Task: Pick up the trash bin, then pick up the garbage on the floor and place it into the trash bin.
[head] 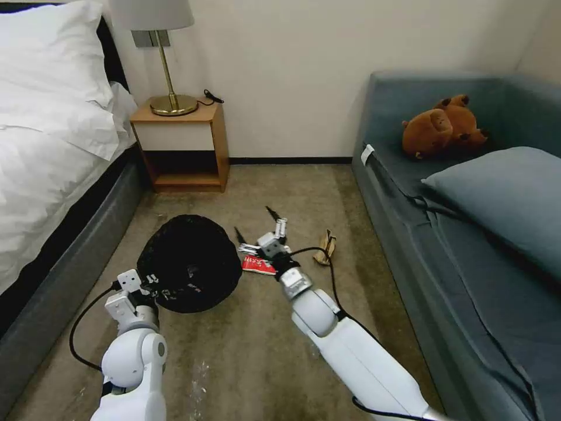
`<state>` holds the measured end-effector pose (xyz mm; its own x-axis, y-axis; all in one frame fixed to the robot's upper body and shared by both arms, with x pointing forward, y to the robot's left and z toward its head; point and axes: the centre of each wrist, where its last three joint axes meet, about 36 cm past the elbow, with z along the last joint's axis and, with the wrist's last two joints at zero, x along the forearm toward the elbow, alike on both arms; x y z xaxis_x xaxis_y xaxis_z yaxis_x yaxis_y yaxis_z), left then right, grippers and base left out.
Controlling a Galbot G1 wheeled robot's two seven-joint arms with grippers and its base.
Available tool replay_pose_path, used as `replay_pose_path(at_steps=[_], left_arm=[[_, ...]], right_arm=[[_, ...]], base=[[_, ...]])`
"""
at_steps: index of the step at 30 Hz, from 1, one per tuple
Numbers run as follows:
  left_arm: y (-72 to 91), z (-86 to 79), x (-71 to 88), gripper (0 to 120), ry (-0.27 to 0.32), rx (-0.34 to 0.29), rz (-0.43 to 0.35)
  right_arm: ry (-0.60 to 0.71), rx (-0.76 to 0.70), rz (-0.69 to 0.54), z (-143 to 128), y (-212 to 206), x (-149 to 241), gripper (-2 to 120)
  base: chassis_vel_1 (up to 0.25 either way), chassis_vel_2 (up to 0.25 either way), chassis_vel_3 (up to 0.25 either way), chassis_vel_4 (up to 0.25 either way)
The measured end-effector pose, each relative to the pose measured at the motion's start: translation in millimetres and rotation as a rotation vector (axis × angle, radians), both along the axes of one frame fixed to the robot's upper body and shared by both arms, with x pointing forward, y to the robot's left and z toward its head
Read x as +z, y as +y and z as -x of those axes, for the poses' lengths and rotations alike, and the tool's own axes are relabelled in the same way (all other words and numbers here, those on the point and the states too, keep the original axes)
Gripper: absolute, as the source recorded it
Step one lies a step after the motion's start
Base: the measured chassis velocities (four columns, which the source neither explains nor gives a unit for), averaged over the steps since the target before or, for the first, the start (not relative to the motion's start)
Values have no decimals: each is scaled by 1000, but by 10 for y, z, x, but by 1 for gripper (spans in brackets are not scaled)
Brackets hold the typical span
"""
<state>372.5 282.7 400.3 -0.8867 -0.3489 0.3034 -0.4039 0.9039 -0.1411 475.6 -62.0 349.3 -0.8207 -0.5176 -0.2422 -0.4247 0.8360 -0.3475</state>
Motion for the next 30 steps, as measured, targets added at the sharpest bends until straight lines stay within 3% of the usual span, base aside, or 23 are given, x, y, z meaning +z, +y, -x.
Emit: replay_pose_path(at_steps=[10, 17, 26, 28, 29, 30], left_arm=[[6, -16, 16, 2, -1, -4, -5], [70, 9, 36, 2, 0, 6, -16], [38, 22, 44, 2, -2, 1, -12], [13, 16, 38, 2, -1, -4, -11], [13, 16, 38, 2, -1, -4, -11], [8, 13, 32, 2, -1, -4, -12]], right_arm=[[51, -91, 6, 142, -337, -229, 100], [45, 59, 109, -96, -786, -272, 100], [67, 258, 399, -434, -1809, -292, 100], [79, 368, 583, -540, -2275, -279, 100], [79, 368, 583, -540, -2275, -279, 100], [91, 401, 677, -567, -2482, -311, 100]], base=[[0, 0, 0, 0], [0, 0, 0, 0], [0, 0, 0, 0], [0, 0, 0, 0], [0, 0, 0, 0], [0, 0, 0, 0]])
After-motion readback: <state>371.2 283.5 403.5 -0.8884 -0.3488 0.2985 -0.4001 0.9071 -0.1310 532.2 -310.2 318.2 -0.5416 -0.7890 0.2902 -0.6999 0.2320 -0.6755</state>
